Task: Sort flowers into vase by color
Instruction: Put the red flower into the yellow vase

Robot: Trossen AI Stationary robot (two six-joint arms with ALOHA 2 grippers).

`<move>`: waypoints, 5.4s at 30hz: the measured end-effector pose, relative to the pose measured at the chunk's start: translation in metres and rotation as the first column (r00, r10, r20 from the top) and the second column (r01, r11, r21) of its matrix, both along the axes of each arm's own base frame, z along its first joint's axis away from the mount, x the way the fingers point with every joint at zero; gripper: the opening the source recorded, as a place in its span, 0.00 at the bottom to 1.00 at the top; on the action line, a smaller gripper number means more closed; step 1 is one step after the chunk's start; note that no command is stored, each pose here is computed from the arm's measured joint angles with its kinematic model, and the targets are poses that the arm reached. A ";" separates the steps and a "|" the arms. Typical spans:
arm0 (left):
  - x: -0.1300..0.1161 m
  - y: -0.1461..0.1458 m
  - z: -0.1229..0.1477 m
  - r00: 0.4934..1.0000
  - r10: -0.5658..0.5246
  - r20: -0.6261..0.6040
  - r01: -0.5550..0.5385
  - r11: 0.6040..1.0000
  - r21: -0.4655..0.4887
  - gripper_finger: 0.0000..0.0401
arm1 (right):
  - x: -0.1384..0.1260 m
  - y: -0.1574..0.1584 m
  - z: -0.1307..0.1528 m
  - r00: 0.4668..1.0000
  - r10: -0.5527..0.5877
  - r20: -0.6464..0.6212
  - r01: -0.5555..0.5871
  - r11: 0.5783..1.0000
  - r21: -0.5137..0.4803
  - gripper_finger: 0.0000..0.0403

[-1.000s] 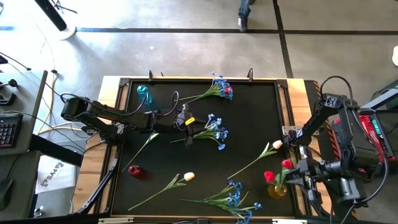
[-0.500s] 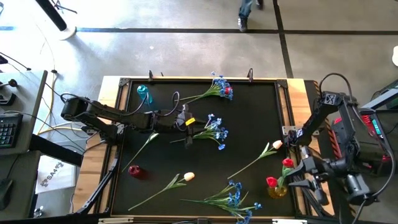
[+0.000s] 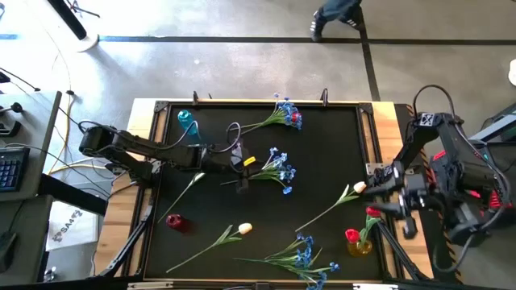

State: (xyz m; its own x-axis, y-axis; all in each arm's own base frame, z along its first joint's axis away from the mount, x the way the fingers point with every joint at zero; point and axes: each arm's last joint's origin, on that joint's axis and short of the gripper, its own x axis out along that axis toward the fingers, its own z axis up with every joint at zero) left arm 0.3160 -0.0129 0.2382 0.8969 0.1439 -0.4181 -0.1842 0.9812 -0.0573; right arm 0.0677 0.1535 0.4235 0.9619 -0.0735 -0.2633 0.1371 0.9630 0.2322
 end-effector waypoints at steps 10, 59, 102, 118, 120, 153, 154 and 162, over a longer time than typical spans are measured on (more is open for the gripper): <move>-0.017 0.001 -0.021 0.960 0.055 -0.275 -0.058 0.998 -0.003 0.30 | 0.043 -0.043 0.000 0.939 -0.345 -0.013 0.343 0.936 -0.073 0.34; -0.049 0.141 0.011 0.834 0.271 -0.480 -0.306 0.952 0.005 0.28 | 0.169 -0.199 -0.053 0.510 -0.544 -0.667 0.590 0.785 -0.188 0.34; 0.042 0.275 -0.093 0.613 0.064 -0.788 -0.292 0.945 -0.150 0.42 | 0.186 -0.202 -0.128 0.564 -0.448 -0.693 0.692 0.715 0.101 0.34; 0.043 0.277 -0.096 0.536 0.054 -0.842 -0.295 0.947 -0.127 0.13 | 0.186 -0.201 -0.129 0.574 -0.421 -0.702 0.672 0.732 0.111 0.34; 0.042 0.277 -0.097 0.533 0.051 -0.844 -0.296 0.946 -0.129 0.05 | 0.186 -0.201 -0.129 0.574 -0.421 -0.702 0.671 0.733 0.110 0.34; 0.103 0.160 0.021 0.286 0.411 -0.865 0.135 0.877 0.461 0.00 | 0.187 -0.194 -0.129 0.584 -0.408 -0.702 0.664 0.737 0.124 0.34; 0.103 0.156 0.023 0.285 0.413 -0.865 0.146 0.873 0.465 0.00 | 0.188 -0.192 -0.129 0.586 -0.405 -0.702 0.661 0.740 0.124 0.34; 0.084 0.138 0.065 0.402 0.137 -0.905 0.110 0.974 0.196 0.00 | 0.189 -0.188 -0.128 0.597 -0.401 -0.695 0.650 0.750 0.125 0.34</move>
